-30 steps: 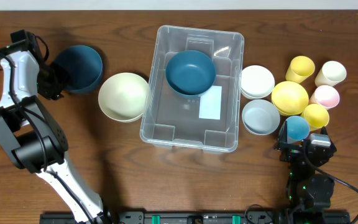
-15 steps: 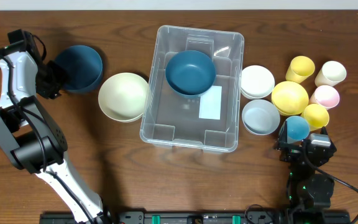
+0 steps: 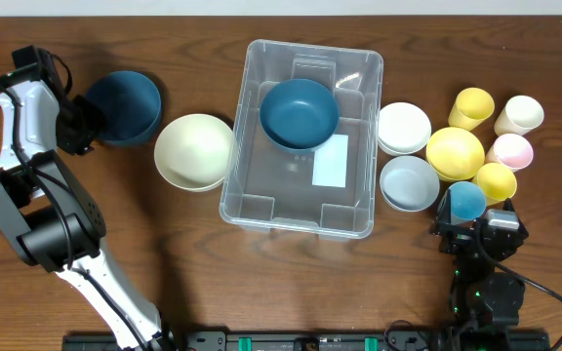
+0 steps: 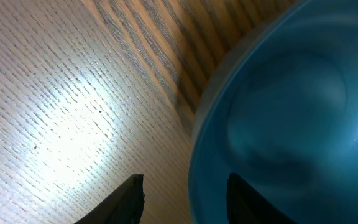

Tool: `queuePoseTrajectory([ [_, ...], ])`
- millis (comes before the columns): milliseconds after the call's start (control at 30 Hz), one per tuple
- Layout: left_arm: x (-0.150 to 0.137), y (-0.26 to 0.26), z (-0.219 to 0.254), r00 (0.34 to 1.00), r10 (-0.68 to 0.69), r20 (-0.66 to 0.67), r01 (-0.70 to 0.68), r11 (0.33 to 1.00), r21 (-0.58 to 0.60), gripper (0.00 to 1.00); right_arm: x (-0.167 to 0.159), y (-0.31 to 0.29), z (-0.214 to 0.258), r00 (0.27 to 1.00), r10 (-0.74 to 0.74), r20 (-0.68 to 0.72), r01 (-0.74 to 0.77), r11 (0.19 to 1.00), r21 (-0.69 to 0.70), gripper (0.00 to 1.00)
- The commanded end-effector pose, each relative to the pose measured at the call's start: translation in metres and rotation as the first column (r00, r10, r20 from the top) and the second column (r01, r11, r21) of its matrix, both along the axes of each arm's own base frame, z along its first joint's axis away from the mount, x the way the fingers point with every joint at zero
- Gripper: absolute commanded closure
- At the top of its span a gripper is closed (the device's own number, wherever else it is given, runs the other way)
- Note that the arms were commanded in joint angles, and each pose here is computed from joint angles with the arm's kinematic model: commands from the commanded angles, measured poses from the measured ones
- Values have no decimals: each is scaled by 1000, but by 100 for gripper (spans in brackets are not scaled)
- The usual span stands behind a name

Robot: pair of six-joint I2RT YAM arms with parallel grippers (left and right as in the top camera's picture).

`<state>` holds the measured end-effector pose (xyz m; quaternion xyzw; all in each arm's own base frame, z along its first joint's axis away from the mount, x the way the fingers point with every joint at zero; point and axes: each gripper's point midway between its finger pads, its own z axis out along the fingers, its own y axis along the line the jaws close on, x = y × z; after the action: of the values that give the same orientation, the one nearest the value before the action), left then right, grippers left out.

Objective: Pack container

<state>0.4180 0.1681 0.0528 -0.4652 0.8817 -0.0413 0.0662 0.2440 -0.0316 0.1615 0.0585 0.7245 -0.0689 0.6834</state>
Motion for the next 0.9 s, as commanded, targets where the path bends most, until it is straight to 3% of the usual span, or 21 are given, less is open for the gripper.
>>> queuePoseTrajectory([
  [0, -4, 3, -8, 1000, 10, -23, -10, 1000, 7, 56, 0, 2, 0, 1000, 5, 4, -5, 1000, 13, 1],
  [867, -11, 1, -19, 999, 11, -42, -11, 1000, -2, 57, 0, 2, 0, 1000, 5, 4, -5, 1000, 13, 1],
])
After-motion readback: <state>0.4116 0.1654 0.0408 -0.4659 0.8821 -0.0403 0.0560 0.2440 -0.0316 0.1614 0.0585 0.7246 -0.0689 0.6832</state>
